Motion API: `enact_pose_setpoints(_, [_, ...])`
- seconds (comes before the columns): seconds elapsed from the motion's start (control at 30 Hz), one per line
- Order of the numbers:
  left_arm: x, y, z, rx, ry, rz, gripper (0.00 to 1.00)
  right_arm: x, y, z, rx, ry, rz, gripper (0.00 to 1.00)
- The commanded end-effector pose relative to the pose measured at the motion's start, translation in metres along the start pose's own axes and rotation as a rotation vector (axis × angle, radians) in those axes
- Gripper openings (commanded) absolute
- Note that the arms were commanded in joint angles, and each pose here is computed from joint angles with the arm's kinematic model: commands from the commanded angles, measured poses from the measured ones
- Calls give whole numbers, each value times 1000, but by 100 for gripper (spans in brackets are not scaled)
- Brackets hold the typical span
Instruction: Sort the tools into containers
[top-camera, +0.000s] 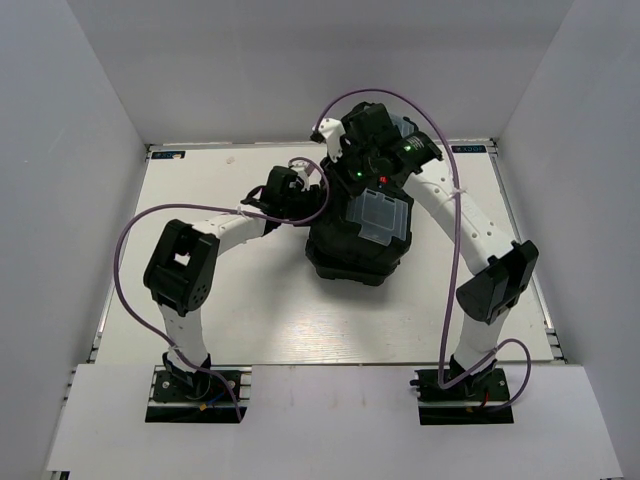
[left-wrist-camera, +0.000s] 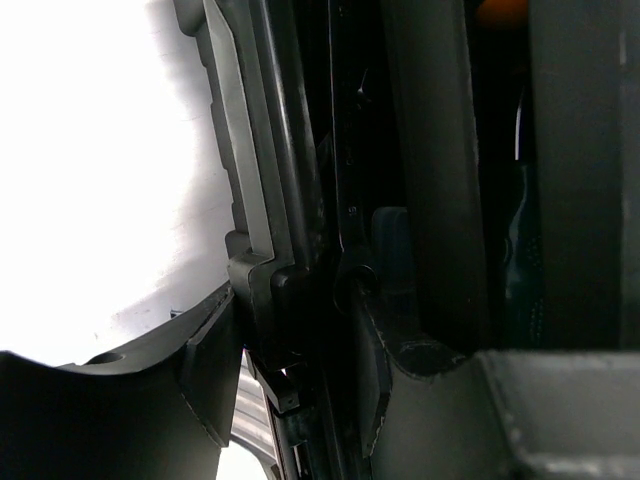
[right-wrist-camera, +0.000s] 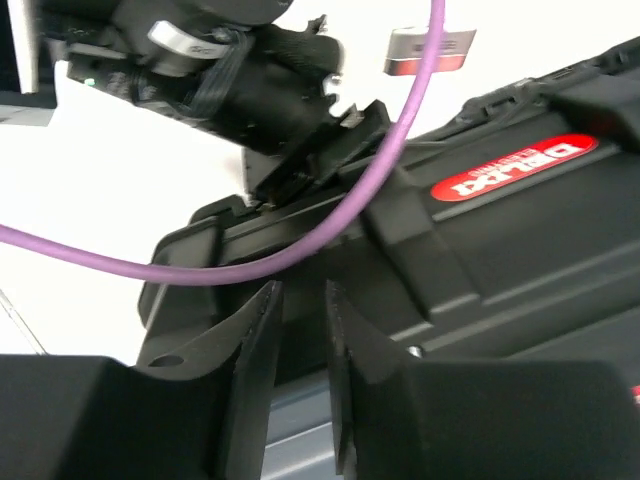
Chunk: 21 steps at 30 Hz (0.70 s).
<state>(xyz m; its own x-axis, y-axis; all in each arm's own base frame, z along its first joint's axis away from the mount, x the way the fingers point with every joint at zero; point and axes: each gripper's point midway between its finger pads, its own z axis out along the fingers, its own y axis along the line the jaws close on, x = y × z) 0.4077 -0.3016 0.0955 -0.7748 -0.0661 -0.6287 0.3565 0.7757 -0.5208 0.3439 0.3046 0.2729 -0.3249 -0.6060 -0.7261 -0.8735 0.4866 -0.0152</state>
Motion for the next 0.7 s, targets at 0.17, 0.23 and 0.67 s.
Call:
enact_pose_setpoints(0.17, [-29, -42, -22, 88, -86, 126, 0, -16, 12, -48, -2, -80, 8, 33])
enact_pose_setpoints(0.23, [-42, -37, -33, 42, -127, 122, 1, -20, 9, -63, 43, -113, -15, 33])
enact_pose_setpoints(0.67, [-128, -43, -130, -198, -404, 111, 69, 33, -31, -89, 299, -59, 32, 42])
